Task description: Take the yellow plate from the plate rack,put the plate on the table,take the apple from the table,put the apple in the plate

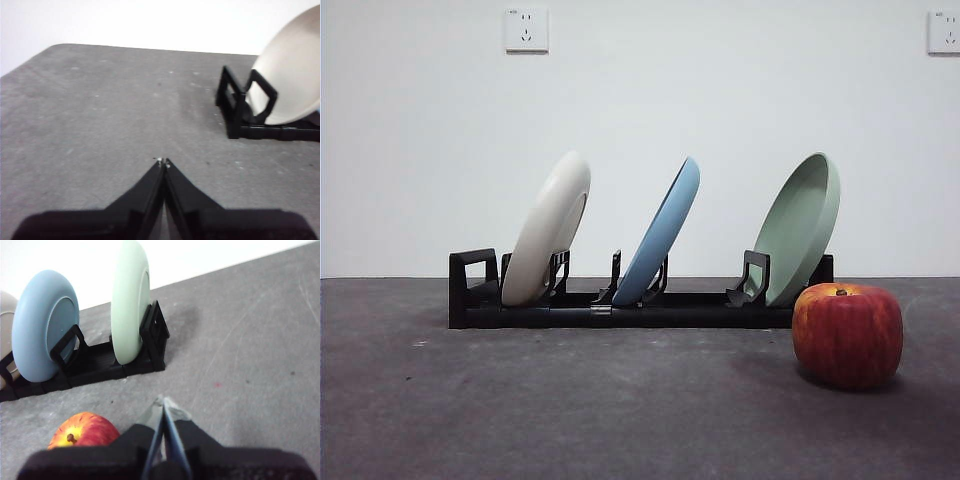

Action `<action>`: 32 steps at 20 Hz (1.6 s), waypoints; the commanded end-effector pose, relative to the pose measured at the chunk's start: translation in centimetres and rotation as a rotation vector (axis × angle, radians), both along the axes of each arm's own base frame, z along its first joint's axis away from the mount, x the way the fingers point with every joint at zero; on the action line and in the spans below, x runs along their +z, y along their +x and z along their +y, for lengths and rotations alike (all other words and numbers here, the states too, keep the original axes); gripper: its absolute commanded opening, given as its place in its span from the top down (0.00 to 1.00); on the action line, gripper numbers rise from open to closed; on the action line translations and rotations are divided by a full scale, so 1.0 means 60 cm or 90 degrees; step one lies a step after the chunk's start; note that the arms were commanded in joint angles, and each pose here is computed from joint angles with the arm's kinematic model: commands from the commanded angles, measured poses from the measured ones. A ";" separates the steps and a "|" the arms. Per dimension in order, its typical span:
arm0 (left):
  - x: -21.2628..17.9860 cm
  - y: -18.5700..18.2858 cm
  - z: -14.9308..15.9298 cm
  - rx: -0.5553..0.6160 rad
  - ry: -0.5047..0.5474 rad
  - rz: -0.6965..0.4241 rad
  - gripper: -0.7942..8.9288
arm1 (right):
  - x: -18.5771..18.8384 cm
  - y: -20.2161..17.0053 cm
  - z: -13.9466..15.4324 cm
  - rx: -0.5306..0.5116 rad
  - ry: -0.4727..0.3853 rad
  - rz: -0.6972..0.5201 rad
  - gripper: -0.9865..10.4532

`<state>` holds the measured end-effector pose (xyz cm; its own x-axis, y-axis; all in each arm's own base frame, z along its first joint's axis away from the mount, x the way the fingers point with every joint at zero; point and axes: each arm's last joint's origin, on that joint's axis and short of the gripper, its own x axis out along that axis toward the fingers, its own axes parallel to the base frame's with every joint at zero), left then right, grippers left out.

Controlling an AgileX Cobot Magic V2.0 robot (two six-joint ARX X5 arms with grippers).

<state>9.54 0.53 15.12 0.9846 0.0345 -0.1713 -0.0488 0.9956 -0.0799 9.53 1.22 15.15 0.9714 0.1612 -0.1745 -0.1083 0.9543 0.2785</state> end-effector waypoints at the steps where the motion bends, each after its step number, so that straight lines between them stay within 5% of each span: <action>1: -0.004 0.001 -0.001 -0.014 -0.029 0.002 0.92 | -0.001 0.001 0.000 -0.005 0.031 0.030 0.92; 14: 0.079 -0.006 -0.003 -0.022 -0.093 -0.033 0.92 | 0.116 0.029 0.006 0.033 0.035 0.077 0.92; 22: 0.171 0.068 -0.008 -0.144 -0.136 0.106 0.92 | 0.224 0.098 0.021 0.143 -0.019 0.211 0.91; 32: 0.253 0.230 -0.027 -0.306 -0.191 0.264 0.92 | 0.244 0.157 0.028 0.167 -0.072 0.281 0.90</action>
<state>23.22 -1.04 30.38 0.7348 -0.4900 -0.4689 0.2904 0.8521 -0.4355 18.93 2.88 29.68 0.7293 0.3426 -0.5923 -0.2307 0.9380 0.2585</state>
